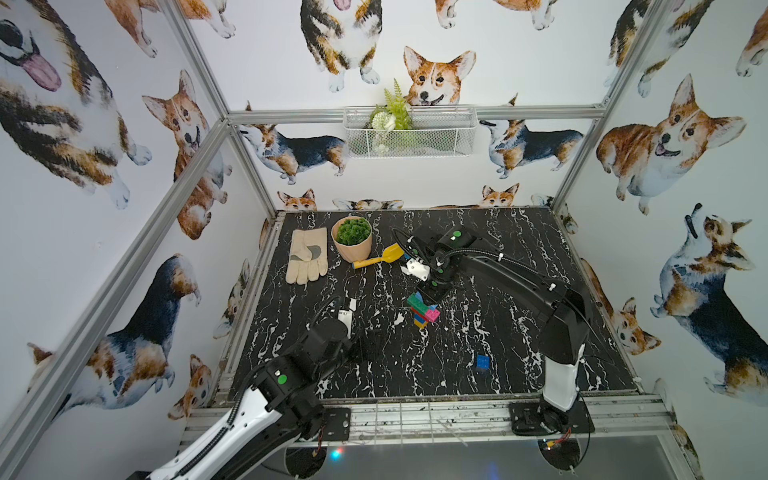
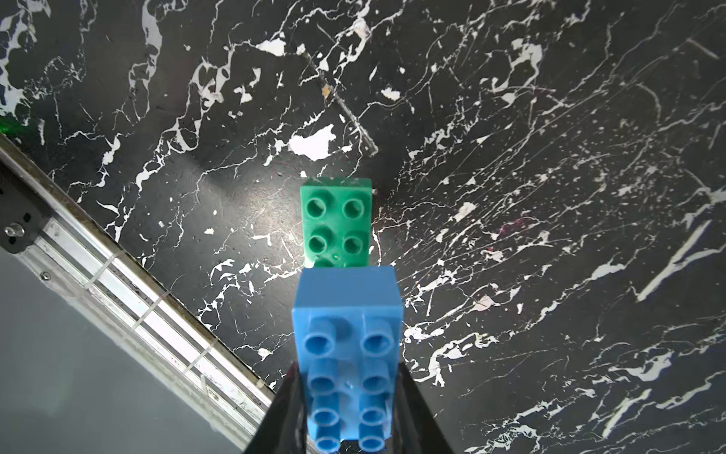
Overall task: Assemble a spoon with lego
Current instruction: Assemble the lego brick with the lego brick.
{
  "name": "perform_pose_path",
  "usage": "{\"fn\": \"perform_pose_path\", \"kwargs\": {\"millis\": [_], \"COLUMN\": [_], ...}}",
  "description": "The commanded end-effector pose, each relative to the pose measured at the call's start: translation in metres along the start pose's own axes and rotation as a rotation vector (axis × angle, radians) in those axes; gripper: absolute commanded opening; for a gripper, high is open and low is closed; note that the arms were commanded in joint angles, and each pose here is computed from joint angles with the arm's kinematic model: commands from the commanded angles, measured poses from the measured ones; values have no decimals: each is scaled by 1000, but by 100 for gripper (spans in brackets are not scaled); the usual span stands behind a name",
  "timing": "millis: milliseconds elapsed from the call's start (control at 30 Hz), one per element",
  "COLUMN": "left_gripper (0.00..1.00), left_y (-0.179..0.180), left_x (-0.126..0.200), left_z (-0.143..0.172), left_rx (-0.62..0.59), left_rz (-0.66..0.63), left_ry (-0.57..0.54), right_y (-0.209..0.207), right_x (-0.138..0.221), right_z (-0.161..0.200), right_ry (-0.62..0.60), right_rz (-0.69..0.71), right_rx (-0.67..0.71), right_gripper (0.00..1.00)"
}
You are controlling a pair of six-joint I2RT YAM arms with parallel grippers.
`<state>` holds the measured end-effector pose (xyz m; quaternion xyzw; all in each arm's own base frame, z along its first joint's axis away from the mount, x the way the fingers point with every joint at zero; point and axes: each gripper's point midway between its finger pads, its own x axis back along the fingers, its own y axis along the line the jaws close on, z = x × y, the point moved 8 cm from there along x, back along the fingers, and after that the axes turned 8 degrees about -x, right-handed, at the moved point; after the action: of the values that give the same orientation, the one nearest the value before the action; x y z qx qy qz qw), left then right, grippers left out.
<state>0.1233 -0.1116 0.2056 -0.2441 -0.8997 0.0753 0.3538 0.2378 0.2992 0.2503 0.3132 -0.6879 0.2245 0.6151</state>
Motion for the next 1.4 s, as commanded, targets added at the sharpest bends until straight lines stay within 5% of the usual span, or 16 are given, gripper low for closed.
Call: {"fn": "perform_pose_path", "kwargs": {"millis": [0, 1367], "left_gripper": [100, 100], "left_y": [-1, 0], "left_x": [1, 7], "left_z": [-2, 0], "left_rx": [1, -5], "left_rz": [2, 2], "left_ry": [-16, -42], "right_y": [1, 8], "right_x": [-1, -33], "right_z": [4, -3], "right_ry": [55, 171], "right_rz": [19, 23], "right_rx": [45, 56], "right_gripper": [12, 7]}}
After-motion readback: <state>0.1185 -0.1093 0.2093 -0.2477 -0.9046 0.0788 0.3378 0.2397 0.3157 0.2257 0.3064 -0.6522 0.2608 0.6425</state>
